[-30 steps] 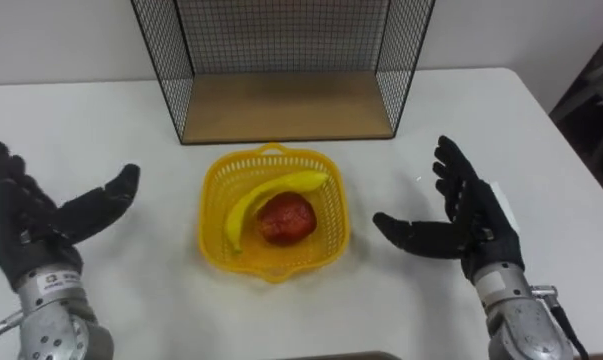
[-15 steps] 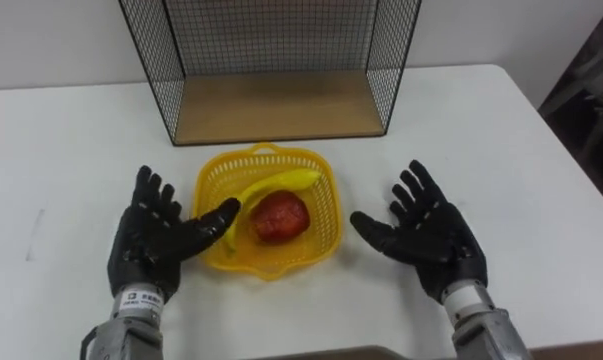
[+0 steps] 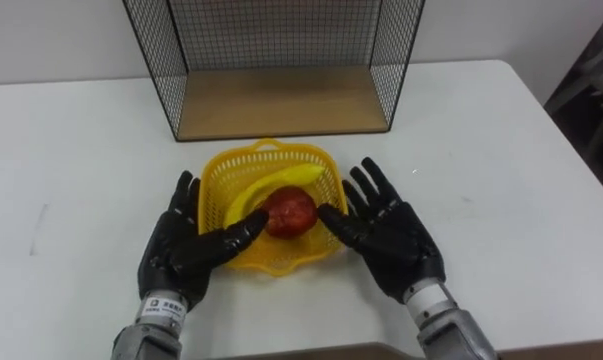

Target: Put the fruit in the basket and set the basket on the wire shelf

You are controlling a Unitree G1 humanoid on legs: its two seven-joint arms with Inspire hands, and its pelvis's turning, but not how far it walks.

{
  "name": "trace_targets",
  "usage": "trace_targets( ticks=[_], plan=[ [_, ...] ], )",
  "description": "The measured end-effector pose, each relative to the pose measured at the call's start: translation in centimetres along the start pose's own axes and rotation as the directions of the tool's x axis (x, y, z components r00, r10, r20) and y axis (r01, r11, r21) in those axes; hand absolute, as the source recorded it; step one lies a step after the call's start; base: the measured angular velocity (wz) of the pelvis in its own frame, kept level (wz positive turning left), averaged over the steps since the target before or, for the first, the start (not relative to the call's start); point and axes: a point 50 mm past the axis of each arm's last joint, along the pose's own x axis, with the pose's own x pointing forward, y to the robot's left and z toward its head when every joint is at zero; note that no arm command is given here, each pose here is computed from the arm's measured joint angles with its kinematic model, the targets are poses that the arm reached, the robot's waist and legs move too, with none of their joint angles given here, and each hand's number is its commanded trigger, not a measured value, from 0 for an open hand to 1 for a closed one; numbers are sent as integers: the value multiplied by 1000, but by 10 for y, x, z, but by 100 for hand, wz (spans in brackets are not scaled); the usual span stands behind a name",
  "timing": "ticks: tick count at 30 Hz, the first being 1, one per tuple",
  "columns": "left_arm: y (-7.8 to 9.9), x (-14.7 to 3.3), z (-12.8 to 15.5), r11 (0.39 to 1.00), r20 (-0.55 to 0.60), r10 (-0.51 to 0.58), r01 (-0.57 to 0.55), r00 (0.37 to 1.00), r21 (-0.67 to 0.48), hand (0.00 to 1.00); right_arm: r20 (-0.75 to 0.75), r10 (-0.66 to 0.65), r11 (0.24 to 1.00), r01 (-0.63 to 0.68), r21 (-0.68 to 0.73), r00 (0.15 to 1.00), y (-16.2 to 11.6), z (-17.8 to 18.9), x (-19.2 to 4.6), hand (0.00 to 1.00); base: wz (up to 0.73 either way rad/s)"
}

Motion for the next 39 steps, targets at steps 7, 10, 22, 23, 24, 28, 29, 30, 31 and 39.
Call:
trace_targets(
  ticks=[7,10,22,23,24,28,29,30,31,39],
  plan=[
    [-1,0,0,1000,0,-17,17,1000,0,0,-14,18,1000,-18,0,1000,4,-4,1,0,0],
    [-1,0,-1,1000,-2,-17,17,1000,-2,0,-17,20,1000,-20,-9,1000,4,-4,1,0,0],
    [-2,3,-2,1000,-2,-12,12,1000,-4,0,-52,48,983,-57,-174,997,7,-3,8,0,0],
    [-2,3,-2,1000,-2,-12,12,1000,-4,0,-52,47,983,-56,-175,998,7,-3,8,0,4],
    [-3,3,-2,1000,-1,-13,13,1000,-4,0,-52,47,983,-55,-175,998,7,-3,8,0,3],
    [-4,5,-2,1000,-2,-9,9,1000,-3,0,-52,44,983,-53,-174,998,7,-3,9,0,0],
    [-5,5,-2,1000,-2,-9,9,1000,-3,0,-51,44,983,-52,-175,998,7,-3,9,0,0],
    [-6,6,-2,1000,0,-14,14,1000,-2,0,-49,43,983,-51,-177,998,8,-3,10,0,0],
    [-7,7,-1,1000,1,-17,17,1000,-2,0,-47,42,983,-50,-179,998,8,-2,11,0,0],
    [-21,17,1,997,9,-76,76,997,5,0,-2,9,979,-9,-206,1000,9,5,17,0,0]
  ],
)
